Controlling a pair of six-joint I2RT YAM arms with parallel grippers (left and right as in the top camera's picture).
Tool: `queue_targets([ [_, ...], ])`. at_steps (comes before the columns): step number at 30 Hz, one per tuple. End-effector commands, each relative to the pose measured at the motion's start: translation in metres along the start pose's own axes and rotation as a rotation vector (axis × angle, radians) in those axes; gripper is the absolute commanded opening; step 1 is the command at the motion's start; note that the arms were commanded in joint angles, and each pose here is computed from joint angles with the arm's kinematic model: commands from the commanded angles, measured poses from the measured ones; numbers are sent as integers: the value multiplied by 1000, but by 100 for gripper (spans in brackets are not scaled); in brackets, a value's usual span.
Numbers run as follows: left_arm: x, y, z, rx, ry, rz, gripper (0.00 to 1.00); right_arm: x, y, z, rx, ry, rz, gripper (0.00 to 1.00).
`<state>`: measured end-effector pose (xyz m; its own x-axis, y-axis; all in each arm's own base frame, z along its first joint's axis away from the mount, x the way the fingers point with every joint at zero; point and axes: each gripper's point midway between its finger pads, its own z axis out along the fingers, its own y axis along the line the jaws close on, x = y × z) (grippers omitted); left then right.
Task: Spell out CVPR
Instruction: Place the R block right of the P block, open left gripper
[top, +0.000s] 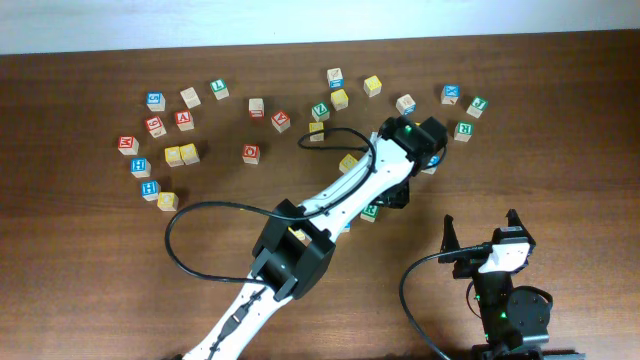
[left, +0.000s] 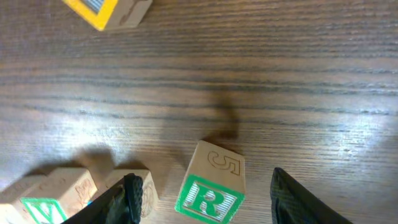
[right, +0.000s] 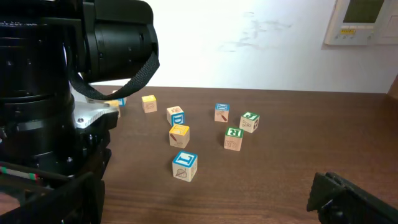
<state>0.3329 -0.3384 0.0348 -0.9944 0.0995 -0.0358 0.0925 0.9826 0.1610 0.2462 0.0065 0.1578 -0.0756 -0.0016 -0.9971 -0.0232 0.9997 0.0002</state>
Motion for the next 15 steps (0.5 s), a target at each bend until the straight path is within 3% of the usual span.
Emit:
queue_targets([
  [1,11,-9,14,23,63,146,63,3,1,0,-3,6,3,98],
  [7,18,-10,32,20,113,326,58,3,1,0,-3,6,3,98],
  [9,19,-9,32,19,116,334,46,3,1,0,-3,6,3,98],
  [15,28,-5,31,12,161,284,36,3,1,0,-3,6,3,98],
])
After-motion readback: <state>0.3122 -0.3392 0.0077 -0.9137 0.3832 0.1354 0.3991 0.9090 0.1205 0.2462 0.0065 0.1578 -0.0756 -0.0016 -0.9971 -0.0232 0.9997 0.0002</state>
